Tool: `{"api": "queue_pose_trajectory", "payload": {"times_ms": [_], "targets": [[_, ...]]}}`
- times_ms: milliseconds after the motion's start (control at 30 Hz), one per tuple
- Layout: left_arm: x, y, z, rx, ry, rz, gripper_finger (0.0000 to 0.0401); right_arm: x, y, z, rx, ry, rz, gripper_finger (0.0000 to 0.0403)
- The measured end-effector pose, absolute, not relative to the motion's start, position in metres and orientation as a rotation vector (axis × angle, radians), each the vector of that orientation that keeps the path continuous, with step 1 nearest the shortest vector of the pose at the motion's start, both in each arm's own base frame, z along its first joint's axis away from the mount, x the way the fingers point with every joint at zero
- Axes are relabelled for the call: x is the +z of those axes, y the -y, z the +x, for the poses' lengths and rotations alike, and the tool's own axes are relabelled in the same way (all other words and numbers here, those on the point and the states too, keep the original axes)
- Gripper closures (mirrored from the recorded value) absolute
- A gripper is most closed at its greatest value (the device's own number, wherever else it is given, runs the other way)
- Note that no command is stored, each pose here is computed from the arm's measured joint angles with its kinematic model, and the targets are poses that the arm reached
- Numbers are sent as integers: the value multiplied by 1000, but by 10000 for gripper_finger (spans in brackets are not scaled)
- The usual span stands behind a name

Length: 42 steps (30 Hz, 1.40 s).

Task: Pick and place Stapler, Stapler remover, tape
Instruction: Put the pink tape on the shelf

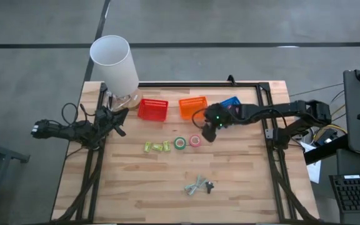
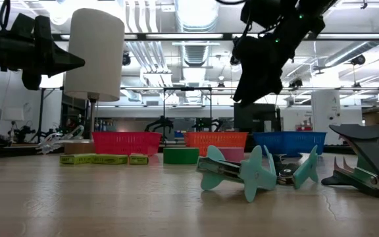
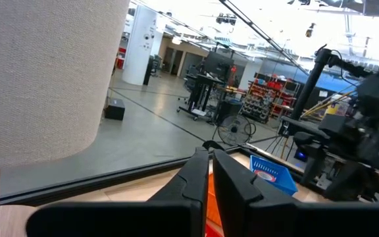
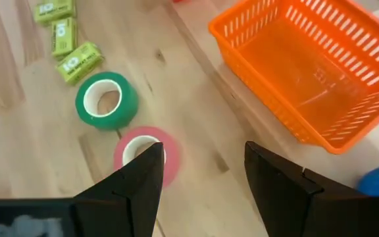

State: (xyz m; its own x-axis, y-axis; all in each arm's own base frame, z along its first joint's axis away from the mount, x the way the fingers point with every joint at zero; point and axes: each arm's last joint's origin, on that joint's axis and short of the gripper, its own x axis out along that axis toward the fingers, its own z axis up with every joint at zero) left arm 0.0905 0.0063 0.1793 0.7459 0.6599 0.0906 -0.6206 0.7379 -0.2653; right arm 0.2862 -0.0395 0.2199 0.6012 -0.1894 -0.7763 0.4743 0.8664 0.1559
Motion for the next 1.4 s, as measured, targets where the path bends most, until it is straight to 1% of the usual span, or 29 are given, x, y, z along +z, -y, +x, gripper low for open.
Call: {"api": "queue_pose_trajectory", "payload": {"times_ms": [100, 200, 300, 467, 567, 1033, 1200, 1400], "targets": [[179, -6, 90, 707, 184, -225, 377, 220, 32, 287, -410, -840, 337, 200], [179, -6, 90, 707, 183, -225, 378, 216, 27, 292, -406, -835, 357, 200], [179, -6, 90, 707, 183, -225, 376, 203, 26, 297, -406, -874, 405, 200], [179, -6, 90, 708, 182, -224, 377, 176, 27, 306, -421, -965, 391, 200], [179, -6, 91, 708, 181, -223, 378, 173, 27, 314, -410, -945, 381, 200], [179, -6, 90, 707, 184, -225, 376, 143, 26, 334, -406, -1043, 353, 200], [179, -6, 91, 708, 182, -224, 378, 138, 26, 334, -397, -1066, 366, 221], [179, -6, 91, 708, 181, -223, 375, 139, 25, 333, -393, -1070, 366, 277]]}}
